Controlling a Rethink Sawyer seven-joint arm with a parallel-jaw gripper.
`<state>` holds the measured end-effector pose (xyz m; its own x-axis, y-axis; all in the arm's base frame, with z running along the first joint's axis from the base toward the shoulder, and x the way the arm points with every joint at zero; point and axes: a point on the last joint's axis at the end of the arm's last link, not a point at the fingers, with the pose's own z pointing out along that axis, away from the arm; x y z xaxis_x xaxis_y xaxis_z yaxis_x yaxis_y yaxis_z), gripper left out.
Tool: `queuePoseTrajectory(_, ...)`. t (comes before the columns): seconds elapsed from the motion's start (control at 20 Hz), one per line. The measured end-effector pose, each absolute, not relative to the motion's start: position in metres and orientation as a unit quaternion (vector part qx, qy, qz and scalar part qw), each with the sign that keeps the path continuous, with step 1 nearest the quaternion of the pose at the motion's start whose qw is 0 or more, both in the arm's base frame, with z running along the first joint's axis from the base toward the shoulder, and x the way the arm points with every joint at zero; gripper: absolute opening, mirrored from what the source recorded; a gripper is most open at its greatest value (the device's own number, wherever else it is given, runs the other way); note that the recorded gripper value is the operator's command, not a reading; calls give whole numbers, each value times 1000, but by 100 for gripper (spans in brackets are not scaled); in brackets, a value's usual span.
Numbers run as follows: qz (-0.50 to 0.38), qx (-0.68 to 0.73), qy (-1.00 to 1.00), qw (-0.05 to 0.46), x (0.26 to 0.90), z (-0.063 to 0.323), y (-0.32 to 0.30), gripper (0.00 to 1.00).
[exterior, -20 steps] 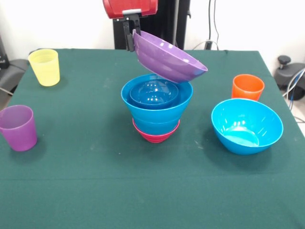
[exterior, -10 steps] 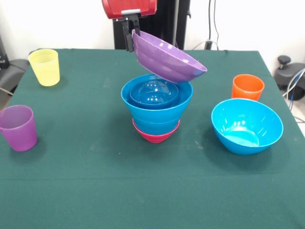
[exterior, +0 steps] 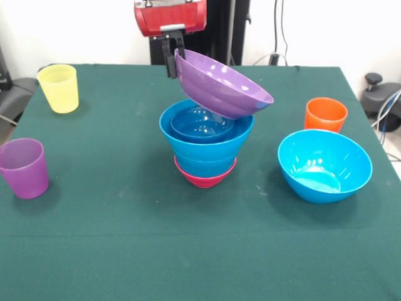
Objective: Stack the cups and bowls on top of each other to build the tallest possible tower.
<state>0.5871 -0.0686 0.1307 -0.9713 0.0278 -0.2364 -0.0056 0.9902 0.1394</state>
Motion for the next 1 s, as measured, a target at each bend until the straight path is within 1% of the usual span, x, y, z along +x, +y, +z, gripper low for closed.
queuePoseTrajectory(1.0, 70, 8, 990, 121, 591, 129, -70, 0)
